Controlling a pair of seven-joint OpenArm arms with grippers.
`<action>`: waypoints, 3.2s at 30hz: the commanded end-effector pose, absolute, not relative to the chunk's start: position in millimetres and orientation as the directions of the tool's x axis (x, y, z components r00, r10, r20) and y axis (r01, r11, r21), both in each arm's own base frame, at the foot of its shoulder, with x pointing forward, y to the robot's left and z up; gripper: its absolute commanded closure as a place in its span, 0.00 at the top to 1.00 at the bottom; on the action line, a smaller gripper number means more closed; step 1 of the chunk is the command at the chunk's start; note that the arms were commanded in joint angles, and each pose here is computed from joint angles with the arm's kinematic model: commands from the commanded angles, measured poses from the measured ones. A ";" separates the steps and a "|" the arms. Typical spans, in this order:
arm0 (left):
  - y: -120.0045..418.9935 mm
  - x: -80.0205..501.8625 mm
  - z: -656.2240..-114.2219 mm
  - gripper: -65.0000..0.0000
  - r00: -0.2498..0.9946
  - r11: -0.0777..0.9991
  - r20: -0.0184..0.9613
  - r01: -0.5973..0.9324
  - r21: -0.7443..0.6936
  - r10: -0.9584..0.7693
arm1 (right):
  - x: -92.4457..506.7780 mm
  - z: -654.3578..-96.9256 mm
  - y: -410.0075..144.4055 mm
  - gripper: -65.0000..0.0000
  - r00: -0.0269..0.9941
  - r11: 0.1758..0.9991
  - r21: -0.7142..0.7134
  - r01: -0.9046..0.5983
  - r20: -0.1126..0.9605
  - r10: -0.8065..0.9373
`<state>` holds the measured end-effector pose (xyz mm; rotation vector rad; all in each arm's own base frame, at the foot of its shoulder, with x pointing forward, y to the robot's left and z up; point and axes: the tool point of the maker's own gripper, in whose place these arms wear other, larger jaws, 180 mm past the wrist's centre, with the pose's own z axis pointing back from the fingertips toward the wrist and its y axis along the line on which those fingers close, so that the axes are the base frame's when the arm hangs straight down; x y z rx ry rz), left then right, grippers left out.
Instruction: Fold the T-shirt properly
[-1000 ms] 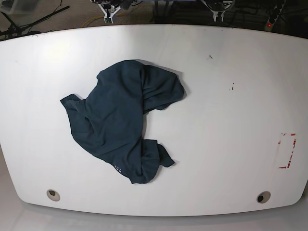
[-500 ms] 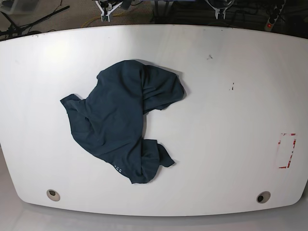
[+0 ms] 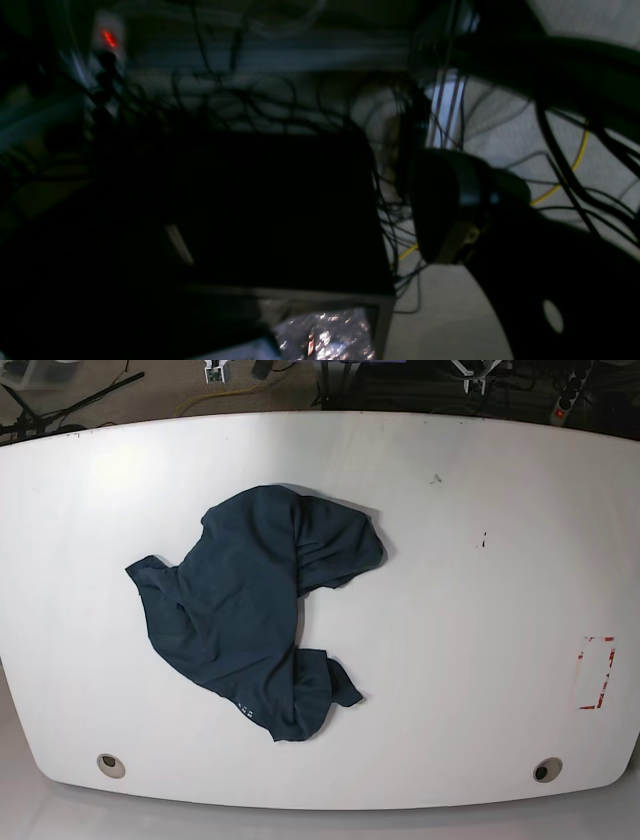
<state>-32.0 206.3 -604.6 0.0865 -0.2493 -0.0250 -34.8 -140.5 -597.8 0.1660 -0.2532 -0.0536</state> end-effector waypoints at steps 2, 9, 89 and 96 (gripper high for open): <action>211.6 -37.9 -579.4 0.81 0.951 0.993 0.300 0.039 0.110 -0.071 | -45.1 -579.7 -142.6 0.31 0.965 0.987 0.159 0.012 0.258 -0.053; 210.1 -53.1 -532.3 0.81 0.927 0.988 0.353 0.082 0.129 -0.123 | -56.2 -544.4 -150.9 0.31 0.954 0.992 0.123 -0.031 0.301 -0.007; 46.1 294.5 -358.4 0.98 0.495 0.882 0.834 0.470 -0.024 -0.242 | 147.8 -363.1 -177.6 0.57 0.535 0.988 0.150 -0.046 0.839 -0.103; 35.5 303.7 -384.0 0.98 0.537 0.879 0.811 0.473 -0.064 -0.230 | 148.9 -362.6 -177.6 0.57 0.532 0.988 0.150 -0.046 0.841 -0.103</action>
